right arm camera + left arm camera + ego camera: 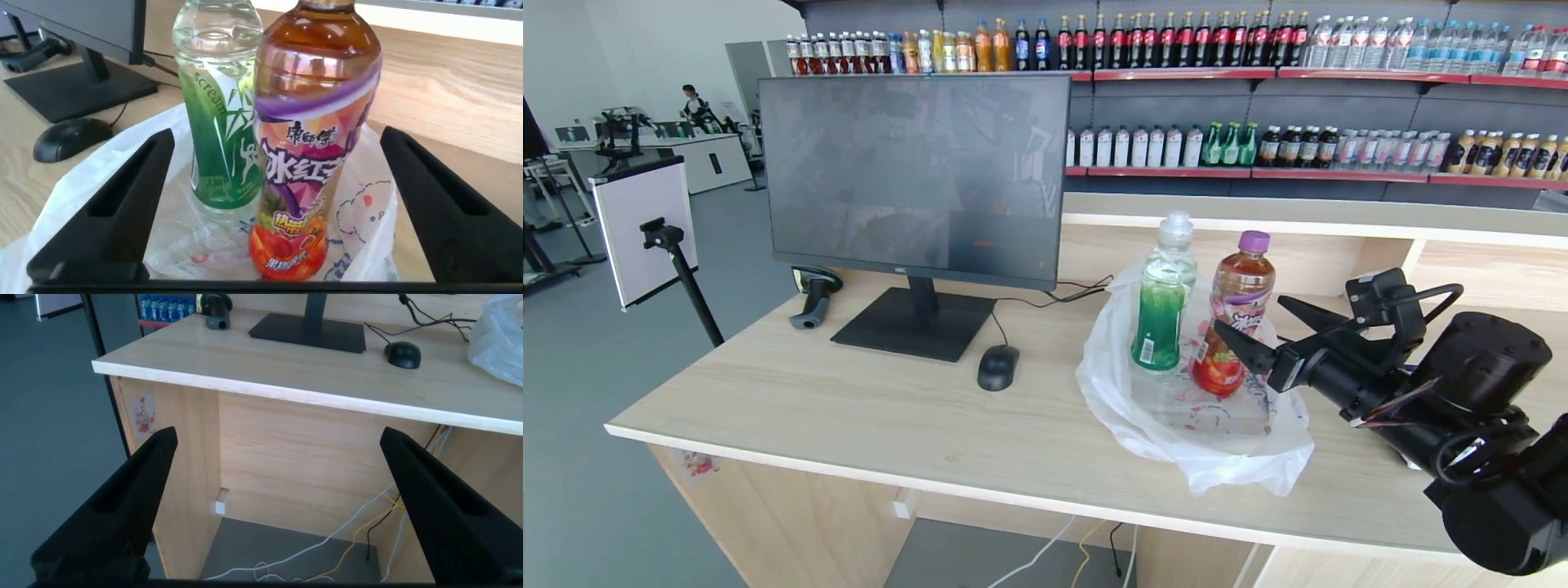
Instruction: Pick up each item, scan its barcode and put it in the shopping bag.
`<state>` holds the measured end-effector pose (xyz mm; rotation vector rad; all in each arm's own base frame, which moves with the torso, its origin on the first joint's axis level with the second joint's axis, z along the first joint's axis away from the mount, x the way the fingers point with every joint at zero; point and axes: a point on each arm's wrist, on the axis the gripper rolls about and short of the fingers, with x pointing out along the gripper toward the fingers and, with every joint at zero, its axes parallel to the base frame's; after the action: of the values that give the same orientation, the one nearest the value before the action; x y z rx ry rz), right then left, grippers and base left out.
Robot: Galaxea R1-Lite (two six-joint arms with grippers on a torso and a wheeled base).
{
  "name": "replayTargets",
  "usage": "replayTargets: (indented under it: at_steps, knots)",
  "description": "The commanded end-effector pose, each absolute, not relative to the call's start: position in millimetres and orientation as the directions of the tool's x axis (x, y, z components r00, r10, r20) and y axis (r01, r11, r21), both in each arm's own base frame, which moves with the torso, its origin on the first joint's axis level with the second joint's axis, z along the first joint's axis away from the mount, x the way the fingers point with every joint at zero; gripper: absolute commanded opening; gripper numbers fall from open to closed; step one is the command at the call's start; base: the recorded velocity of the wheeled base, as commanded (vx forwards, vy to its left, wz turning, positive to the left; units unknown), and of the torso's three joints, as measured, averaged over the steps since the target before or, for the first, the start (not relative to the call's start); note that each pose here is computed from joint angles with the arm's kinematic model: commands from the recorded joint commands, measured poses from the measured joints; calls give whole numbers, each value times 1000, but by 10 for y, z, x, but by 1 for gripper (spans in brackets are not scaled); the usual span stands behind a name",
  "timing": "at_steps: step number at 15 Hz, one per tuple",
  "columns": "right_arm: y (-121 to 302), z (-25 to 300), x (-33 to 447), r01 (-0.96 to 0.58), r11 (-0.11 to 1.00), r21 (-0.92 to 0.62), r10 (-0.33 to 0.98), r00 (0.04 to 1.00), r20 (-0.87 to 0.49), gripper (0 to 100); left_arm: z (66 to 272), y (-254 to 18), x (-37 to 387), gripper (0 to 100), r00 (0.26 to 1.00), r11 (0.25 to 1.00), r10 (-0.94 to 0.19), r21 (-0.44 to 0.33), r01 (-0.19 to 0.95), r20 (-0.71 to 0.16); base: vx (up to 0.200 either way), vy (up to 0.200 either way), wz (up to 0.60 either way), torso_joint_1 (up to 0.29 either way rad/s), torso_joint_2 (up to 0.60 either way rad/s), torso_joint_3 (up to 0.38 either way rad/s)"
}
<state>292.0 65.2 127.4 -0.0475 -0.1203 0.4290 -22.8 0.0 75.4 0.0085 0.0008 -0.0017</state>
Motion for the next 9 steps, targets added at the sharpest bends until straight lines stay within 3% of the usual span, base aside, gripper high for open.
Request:
replayTargets:
  at_steps: [1, 6, 9]
  knots:
    - [749, 1350, 2833, -445, 892, -79, 452, 883, 128, 100, 755, 0, -228, 100, 1000, 1000, -2, 8, 2, 0, 0, 0, 0, 0, 0, 0]
    - [696, 1433, 2825, -422, 900, -109, 434, 887, 158, 100, 755, 0, -228, 100, 1000, 1000, -2, 8, 2, 0, -200, 0, 0, 7, 5, 3]
    - [486, 1309, 2729, -354, 915, -194, 376, 922, 92, 100, 755, 0, -228, 100, 1000, 1000, -2, 8, 2, 0, -200, 0, 0, -17, -2, 2]
